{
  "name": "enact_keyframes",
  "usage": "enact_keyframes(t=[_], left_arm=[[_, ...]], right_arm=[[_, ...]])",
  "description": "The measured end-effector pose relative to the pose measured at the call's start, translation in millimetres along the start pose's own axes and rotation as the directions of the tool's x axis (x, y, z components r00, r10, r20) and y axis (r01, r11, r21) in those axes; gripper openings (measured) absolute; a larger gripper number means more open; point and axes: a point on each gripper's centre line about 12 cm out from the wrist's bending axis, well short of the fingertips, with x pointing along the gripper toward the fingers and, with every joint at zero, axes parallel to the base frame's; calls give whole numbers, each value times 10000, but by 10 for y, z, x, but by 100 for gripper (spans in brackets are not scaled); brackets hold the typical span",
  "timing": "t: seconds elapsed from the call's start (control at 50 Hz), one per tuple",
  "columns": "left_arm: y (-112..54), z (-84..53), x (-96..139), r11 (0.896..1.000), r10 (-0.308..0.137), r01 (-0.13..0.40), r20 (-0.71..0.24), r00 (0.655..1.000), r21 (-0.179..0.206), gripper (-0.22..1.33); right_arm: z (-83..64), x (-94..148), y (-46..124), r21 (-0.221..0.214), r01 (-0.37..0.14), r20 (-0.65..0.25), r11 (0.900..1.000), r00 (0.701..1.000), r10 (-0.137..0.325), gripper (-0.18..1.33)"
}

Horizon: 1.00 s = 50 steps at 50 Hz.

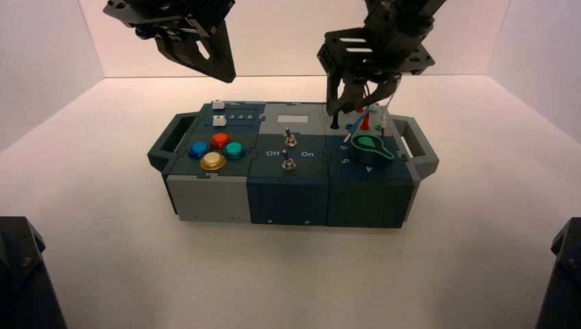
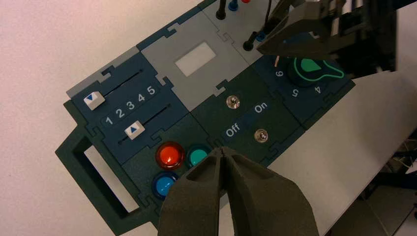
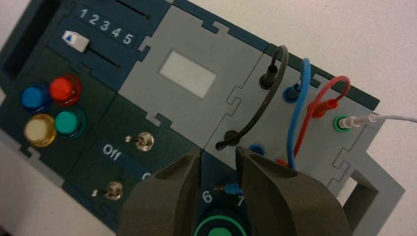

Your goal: Pull the black wire.

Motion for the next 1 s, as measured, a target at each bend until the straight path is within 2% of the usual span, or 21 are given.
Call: enact_keyframes(t=[0.14, 0.48, 0.78, 0.88, 0.94, 0.96, 0.98, 1.0], left_arm=[[-4, 1, 0, 10000, -9, 9, 14, 10000, 13, -16], [-10, -6, 11, 10000, -16, 16, -49, 10000, 50, -16], [-14, -6, 11, 10000, -31, 31, -51, 10000, 48, -16], [-14, -6, 11, 10000, -31, 31, -51, 10000, 48, -16], [-14, -6, 11, 10000, -31, 31, -51, 10000, 48, -16], [-10, -6, 11, 10000, -22, 22, -50, 10000, 36, -16], [-10, -6, 11, 10000, -22, 22, -50, 10000, 36, -16], [-14, -6, 11, 10000, -31, 31, -51, 10000, 48, -16]], right_arm=[[0, 98, -57, 115, 140, -112, 9998, 9998, -138, 79], [150, 173, -52, 61, 159, 76, 9999, 9998, -159, 79], [142, 229, -52, 49, 185, -229, 9998, 9996, -184, 76], [132, 237, -59, 64, 199, -303, 9998, 9993, -197, 64], [135, 232, -68, 90, 212, -300, 9997, 9993, -209, 34], [132, 236, -69, 90, 215, -315, 9997, 9993, -212, 30], [134, 236, -78, 117, 229, -311, 9997, 9993, -226, 10], [129, 236, -84, 146, 237, -325, 9996, 9992, -232, 4]])
